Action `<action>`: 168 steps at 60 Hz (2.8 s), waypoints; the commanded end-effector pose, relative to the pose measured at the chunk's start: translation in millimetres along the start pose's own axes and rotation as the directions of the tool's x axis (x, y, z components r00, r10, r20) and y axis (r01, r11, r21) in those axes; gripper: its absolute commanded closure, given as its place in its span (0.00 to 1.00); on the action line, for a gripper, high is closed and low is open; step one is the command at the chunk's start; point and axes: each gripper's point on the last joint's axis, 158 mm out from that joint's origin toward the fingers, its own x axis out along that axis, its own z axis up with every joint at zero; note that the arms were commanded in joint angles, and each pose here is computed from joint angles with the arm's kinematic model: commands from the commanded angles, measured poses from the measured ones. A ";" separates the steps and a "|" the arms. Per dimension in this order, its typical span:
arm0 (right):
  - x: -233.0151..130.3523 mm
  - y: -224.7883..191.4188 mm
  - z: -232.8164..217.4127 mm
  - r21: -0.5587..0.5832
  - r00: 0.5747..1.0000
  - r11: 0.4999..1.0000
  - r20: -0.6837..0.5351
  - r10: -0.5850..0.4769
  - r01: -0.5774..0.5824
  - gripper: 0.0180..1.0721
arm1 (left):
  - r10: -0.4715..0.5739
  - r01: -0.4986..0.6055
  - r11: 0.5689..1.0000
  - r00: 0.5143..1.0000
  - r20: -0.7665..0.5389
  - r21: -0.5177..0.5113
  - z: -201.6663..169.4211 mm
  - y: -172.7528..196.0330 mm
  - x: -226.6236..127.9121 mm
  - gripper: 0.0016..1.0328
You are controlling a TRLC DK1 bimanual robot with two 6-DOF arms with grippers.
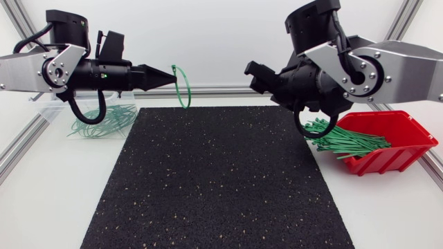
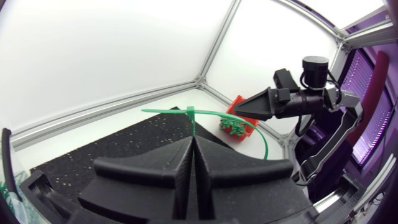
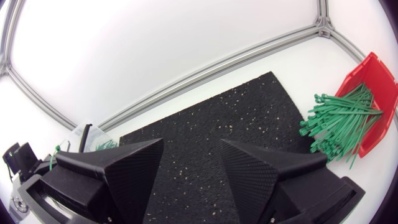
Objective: Take a green cable tie from the red box, thread the tail through the head to close it, then place it in the transparent bin on the left.
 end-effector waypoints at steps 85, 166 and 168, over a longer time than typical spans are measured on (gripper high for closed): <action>-164.5 -87.3 112.4 -0.335 0.822 0.915 0.570 0.007 0.225 0.35 | 0.916 -0.882 0.399 0.397 -0.060 0.253 51.5 278.0 -219.9 0.03; -188.6 -155.6 34.3 -0.340 0.775 0.918 0.629 0.058 0.207 0.34 | 0.873 -0.847 0.444 0.483 0.073 0.293 -7.9 77.0 -213.6 0.04; -186.2 -157.9 30.4 -0.344 0.777 0.916 0.626 0.060 0.207 0.34 | 0.872 -0.846 0.445 0.484 0.073 0.294 -11.3 73.8 -213.1 0.04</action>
